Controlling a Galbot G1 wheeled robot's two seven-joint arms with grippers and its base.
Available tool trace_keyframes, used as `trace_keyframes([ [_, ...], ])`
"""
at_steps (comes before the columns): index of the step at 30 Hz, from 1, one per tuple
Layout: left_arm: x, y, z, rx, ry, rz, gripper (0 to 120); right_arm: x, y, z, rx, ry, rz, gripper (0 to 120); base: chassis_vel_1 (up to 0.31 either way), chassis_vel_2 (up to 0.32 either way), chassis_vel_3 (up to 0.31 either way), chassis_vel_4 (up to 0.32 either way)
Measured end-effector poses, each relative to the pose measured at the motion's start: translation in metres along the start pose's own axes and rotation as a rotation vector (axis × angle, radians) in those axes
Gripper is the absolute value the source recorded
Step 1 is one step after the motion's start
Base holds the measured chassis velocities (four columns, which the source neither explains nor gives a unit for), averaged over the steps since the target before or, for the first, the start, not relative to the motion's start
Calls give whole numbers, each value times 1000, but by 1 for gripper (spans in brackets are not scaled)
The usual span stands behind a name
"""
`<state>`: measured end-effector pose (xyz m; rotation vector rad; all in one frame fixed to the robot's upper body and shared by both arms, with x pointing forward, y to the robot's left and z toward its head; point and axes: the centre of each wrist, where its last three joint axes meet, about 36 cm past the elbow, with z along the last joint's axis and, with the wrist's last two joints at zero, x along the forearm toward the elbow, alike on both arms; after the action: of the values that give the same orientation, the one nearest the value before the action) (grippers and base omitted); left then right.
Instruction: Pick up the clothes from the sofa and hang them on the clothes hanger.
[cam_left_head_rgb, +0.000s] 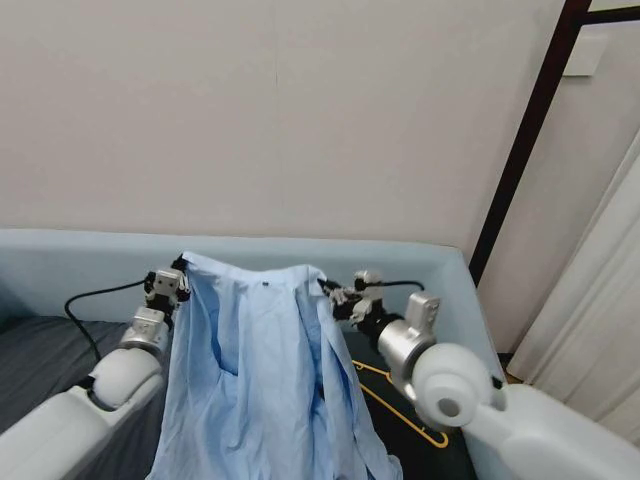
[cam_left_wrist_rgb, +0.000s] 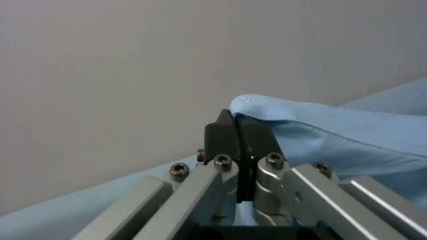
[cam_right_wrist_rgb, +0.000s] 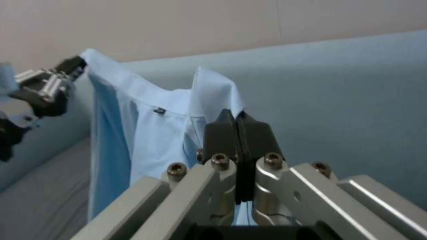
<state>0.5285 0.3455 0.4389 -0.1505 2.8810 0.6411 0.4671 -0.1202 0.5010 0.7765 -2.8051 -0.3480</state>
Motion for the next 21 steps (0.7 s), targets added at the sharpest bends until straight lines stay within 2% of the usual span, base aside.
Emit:
trace_keyframes([
  [4, -12, -4, 17, -11, 9, -16, 0, -35, -14, 15, -5, -23, 55, 0, 0, 0, 0, 0],
  [9, -15, -3, 25, 0, 9, -12, 0, -60, -31, -1, -10, -80, 99, 0, 0, 0, 0, 0],
  [11, -3, -8, 30, 13, 8, 23, 0, -57, -36, 4, -9, -79, 101, 0, 0, 0, 0, 0],
  [15, 36, -26, 54, 21, 34, 92, 0, -33, -44, 57, 5, -12, 97, 0, 0, 0, 0, 0],
  [21, 66, -39, 76, 27, 64, 106, 0, -18, -46, 100, -16, 25, 82, 0, 0, 0, 0, 0],
])
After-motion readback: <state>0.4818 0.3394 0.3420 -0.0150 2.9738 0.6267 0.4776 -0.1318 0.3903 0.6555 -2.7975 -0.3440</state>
